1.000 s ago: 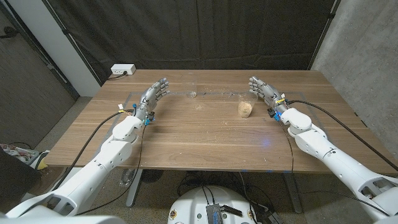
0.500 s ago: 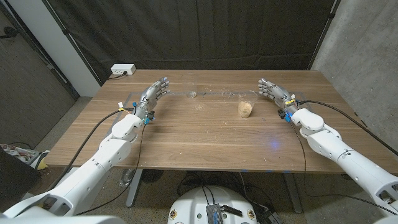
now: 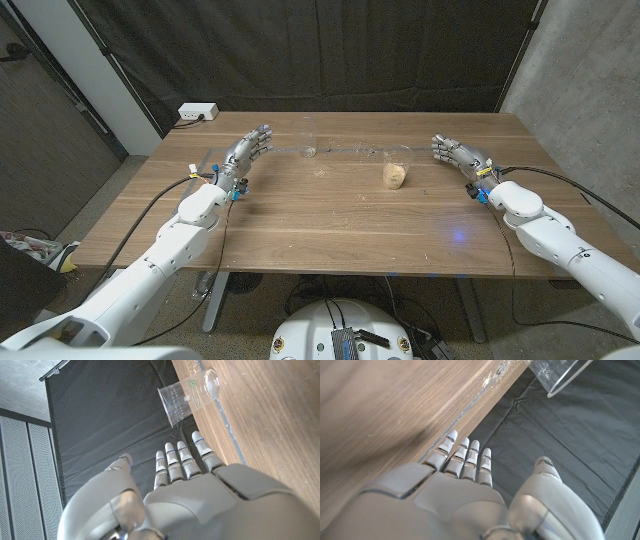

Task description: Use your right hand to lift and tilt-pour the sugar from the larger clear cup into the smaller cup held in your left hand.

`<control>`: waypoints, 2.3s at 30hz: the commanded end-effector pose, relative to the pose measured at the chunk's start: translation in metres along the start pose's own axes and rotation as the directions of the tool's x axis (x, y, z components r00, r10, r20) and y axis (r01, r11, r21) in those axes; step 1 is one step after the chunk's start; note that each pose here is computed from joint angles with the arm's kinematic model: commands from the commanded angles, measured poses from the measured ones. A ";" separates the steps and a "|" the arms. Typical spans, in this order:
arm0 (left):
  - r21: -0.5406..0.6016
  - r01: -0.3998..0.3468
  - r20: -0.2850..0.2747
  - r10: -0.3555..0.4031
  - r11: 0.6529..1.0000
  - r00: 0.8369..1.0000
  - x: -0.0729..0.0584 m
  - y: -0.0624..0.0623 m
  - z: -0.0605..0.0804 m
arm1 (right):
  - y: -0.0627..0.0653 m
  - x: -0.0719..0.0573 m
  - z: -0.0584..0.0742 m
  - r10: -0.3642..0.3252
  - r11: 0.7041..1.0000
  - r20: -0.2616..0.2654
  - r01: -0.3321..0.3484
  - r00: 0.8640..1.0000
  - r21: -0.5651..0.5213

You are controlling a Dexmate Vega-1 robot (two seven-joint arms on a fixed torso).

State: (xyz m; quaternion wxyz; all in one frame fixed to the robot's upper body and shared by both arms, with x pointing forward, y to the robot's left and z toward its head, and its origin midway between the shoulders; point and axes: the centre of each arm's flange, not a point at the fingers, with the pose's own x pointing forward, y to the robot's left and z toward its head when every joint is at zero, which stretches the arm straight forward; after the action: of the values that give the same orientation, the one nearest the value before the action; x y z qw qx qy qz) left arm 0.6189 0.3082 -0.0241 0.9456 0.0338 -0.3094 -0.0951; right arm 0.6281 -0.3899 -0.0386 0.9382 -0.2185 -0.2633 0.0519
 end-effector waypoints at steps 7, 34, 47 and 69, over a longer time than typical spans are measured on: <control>0.020 -0.002 -0.005 0.002 1.000 1.000 -0.004 0.000 0.005 | -0.022 -0.046 -0.010 -0.046 0.958 -0.017 0.039 0.999 -0.285; 0.069 -0.004 0.009 0.004 0.998 1.000 -0.019 -0.035 0.022 | -0.055 -0.040 -0.026 0.306 0.833 -0.078 -0.307 0.949 -0.461; 0.108 -0.043 0.016 0.041 0.993 0.999 -0.023 -0.071 0.030 | -0.076 -0.036 -0.029 0.293 0.735 -0.039 -0.251 0.955 -0.630; 0.113 -0.068 0.029 0.065 0.991 0.997 -0.040 -0.076 0.018 | -0.054 -0.024 -0.031 0.305 0.722 -0.002 -0.232 0.952 -0.652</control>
State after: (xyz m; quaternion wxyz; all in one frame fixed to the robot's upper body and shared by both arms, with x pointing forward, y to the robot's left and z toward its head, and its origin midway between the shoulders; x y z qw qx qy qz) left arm 0.5679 0.2367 -0.0320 0.9410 0.0806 -0.3243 -0.0525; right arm 0.6180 -0.4681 -0.0482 0.7770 -0.5584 -0.2742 0.0964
